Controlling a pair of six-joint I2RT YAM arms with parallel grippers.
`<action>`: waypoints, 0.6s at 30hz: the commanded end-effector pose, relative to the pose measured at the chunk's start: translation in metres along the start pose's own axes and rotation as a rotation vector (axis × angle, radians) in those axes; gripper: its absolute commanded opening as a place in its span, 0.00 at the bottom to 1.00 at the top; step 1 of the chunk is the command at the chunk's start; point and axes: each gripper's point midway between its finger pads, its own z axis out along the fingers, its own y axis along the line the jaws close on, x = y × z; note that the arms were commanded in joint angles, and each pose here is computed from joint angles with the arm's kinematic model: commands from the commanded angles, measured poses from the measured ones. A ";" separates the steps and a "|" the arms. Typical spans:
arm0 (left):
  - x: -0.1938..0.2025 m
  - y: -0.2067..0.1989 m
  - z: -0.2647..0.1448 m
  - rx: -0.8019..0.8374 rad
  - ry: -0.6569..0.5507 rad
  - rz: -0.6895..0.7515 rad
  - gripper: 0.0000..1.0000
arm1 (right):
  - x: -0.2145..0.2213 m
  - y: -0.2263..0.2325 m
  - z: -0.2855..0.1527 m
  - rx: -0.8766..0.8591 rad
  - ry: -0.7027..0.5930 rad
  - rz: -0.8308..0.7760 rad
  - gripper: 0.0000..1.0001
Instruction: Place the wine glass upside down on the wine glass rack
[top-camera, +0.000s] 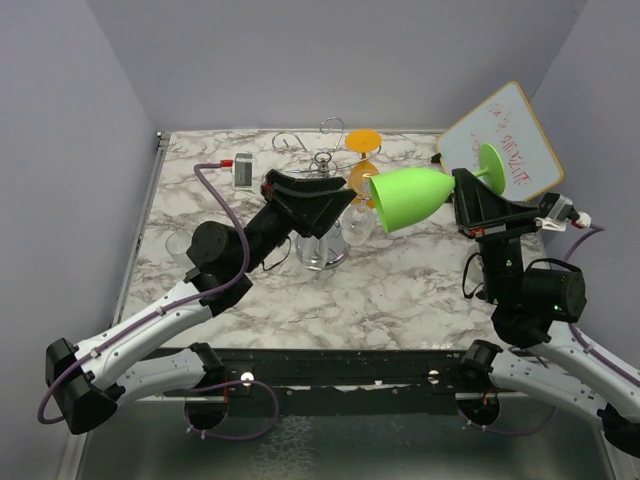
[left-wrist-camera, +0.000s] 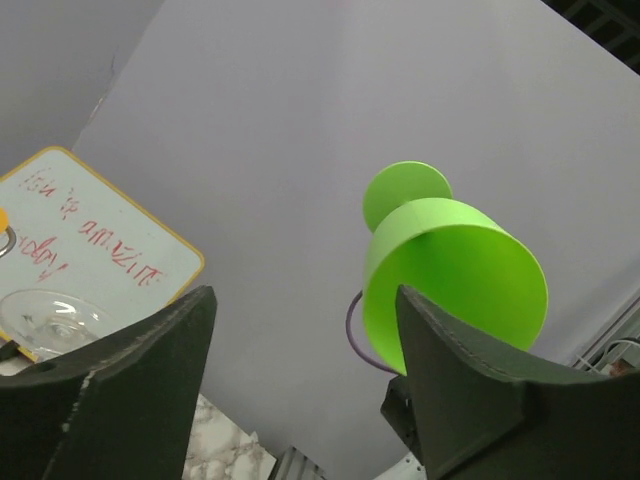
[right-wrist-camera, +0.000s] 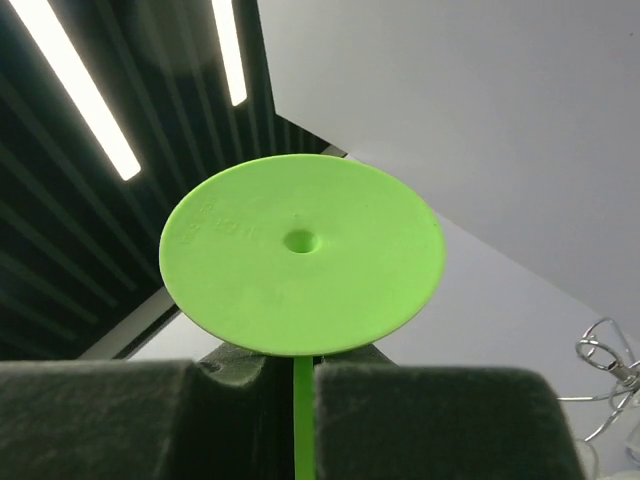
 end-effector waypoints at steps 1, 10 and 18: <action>-0.003 -0.017 -0.008 0.037 0.033 0.009 0.79 | -0.010 0.013 -0.008 -0.002 0.059 -0.212 0.01; -0.001 -0.049 -0.004 -0.014 0.290 0.005 0.97 | 0.001 -0.004 -0.054 -0.003 0.470 -0.815 0.01; 0.030 -0.072 0.003 0.054 0.519 -0.167 0.99 | 0.041 -0.039 -0.091 -0.194 0.849 -1.155 0.01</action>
